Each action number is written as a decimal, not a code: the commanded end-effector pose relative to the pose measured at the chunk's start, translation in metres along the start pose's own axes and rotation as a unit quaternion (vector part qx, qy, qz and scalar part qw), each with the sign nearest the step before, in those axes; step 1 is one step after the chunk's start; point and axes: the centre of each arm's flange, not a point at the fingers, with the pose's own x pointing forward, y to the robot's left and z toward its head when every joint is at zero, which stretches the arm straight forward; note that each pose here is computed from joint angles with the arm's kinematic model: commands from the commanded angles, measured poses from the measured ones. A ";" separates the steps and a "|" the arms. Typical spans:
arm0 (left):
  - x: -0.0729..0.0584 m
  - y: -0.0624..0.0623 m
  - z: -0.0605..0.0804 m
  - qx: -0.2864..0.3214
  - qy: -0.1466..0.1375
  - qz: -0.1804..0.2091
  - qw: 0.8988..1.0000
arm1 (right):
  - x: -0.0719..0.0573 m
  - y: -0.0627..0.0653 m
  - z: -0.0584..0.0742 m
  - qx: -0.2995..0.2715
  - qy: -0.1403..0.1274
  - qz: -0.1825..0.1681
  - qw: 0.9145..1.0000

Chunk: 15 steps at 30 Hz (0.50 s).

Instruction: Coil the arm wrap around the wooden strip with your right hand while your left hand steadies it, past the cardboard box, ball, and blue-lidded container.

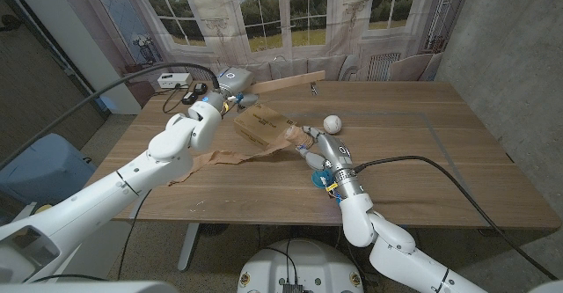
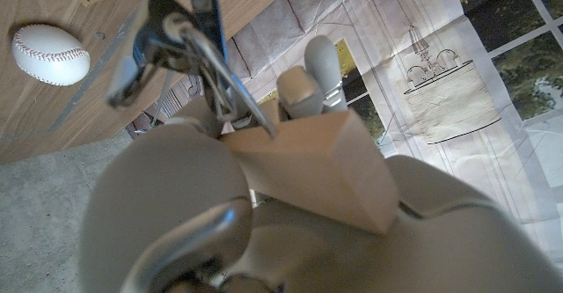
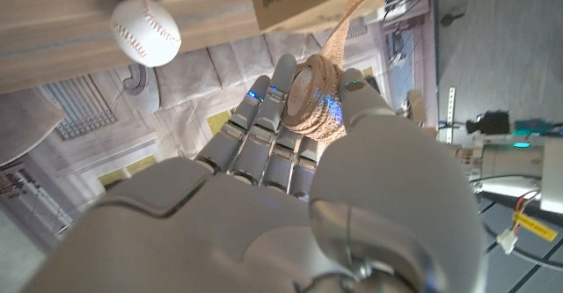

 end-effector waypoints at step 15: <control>0.011 -0.006 -0.001 -0.019 -0.019 -0.012 1.000 | -0.001 -0.057 -0.002 0.009 -0.001 -0.250 0.968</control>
